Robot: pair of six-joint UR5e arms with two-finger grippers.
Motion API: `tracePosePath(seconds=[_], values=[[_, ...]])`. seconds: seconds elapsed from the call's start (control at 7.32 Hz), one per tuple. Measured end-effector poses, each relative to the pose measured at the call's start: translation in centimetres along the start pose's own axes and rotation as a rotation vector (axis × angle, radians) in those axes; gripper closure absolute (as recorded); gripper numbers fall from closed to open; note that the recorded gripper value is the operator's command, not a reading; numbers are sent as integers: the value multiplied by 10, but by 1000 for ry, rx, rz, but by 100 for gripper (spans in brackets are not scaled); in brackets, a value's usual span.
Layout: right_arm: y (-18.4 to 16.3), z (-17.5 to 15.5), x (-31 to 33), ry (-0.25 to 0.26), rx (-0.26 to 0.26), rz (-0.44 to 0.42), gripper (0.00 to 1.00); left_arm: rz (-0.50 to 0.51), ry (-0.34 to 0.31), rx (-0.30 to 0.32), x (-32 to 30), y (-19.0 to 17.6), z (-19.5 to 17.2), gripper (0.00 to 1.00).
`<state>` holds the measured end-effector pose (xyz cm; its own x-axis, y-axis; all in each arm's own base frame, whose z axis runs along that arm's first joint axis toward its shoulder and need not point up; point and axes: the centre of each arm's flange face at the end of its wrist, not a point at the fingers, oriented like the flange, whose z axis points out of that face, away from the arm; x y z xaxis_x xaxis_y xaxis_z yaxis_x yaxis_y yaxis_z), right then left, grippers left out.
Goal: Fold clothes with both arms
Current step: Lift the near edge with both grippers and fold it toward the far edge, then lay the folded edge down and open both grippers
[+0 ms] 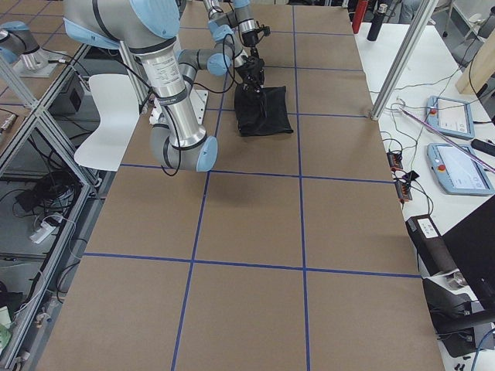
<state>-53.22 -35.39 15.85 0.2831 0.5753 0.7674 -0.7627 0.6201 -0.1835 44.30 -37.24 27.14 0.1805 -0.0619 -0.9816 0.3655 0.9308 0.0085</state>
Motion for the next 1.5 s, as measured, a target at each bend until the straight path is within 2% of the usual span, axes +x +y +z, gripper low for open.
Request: tracePosePath(seconds=[0.41, 0.68, 1.09, 1.23, 1.37, 1.5], values=[[-15, 59, -38, 13, 21, 4, 100, 69, -84, 66, -15, -50, 47, 100], [-19, 81, -44, 30, 36, -5, 100, 93, -123, 84, -21, -69, 70, 94], [-34, 100, -43, 59, 64, -20, 100, 96, -141, 91, -26, -77, 77, 95], [-38, 104, -43, 67, 69, -26, 52, 95, -142, 95, -27, -79, 76, 52], [-42, 106, -43, 71, 72, -38, 1, 101, -142, 99, -27, -83, 75, 1], [-49, 108, -45, 79, 68, -64, 0, 131, -143, 101, -28, -87, 72, 0]])
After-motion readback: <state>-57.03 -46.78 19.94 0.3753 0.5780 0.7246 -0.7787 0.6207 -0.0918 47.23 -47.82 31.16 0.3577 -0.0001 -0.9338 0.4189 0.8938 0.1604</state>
